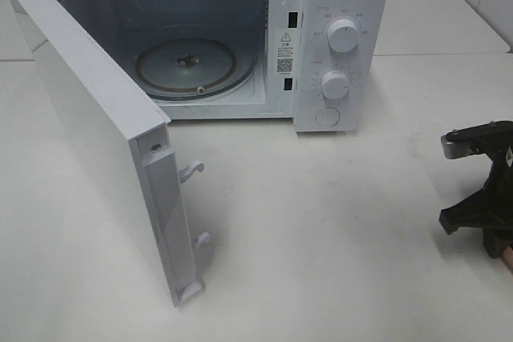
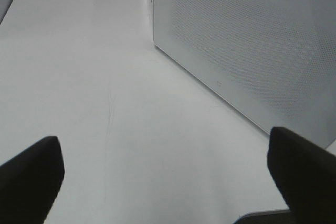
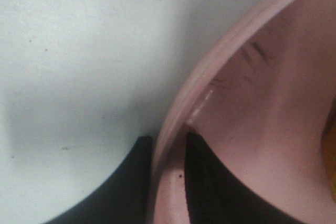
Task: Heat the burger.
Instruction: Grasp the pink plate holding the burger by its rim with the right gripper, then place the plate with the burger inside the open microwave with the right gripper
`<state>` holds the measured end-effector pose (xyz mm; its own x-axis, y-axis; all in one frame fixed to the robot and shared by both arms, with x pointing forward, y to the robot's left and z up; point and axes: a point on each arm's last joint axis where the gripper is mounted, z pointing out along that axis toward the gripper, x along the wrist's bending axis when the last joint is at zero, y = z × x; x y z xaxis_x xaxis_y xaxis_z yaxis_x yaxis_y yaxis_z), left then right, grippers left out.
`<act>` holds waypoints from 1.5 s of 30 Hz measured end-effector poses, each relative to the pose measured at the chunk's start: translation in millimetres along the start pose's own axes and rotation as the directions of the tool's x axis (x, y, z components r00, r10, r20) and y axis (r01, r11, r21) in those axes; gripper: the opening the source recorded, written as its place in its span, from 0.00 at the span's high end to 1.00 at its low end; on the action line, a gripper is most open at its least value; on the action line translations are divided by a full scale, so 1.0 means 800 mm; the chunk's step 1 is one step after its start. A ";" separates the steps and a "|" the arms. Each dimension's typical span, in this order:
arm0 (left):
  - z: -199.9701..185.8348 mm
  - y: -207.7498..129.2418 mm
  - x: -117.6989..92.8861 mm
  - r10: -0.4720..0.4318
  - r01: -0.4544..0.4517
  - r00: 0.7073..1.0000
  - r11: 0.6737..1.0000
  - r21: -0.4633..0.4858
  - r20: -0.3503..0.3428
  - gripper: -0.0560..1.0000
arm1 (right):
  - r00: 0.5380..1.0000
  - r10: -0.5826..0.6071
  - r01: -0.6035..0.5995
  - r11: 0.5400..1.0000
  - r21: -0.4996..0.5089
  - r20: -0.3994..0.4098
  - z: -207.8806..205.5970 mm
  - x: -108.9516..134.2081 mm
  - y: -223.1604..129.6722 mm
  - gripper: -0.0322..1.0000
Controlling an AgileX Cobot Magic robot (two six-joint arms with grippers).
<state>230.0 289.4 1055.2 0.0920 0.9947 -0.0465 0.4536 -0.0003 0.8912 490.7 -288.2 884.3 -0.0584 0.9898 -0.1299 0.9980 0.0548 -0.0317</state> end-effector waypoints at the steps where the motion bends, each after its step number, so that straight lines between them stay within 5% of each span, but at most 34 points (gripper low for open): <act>1: 0.000 0.000 0.000 0.000 0.000 1.000 1.000 0.000 0.000 0.03 | 1.000 0.001 -0.001 1.000 0.002 0.002 -0.001 0.000 0.000 0.77; 12: 0.000 0.000 0.000 0.000 0.000 1.000 1.000 0.000 0.000 0.03 | 0.999 0.014 -0.015 0.999 0.029 0.050 -0.006 -0.005 -0.006 0.86; 18: 0.000 0.000 0.000 0.000 0.000 1.000 1.000 0.000 0.000 0.03 | 0.986 -0.049 0.041 0.998 0.055 0.159 -0.014 0.009 -0.012 0.92; 45: 0.000 0.000 0.000 0.000 0.000 1.000 1.000 0.000 0.000 0.03 | 0.923 -0.185 0.197 0.980 -0.002 0.337 -0.082 0.047 -0.044 0.91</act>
<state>230.0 289.4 1055.2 0.0920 0.9947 -0.0465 0.4536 -0.0003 0.8912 455.3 -244.0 945.2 -0.2471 0.8592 -0.4481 0.9669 0.2493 -0.0550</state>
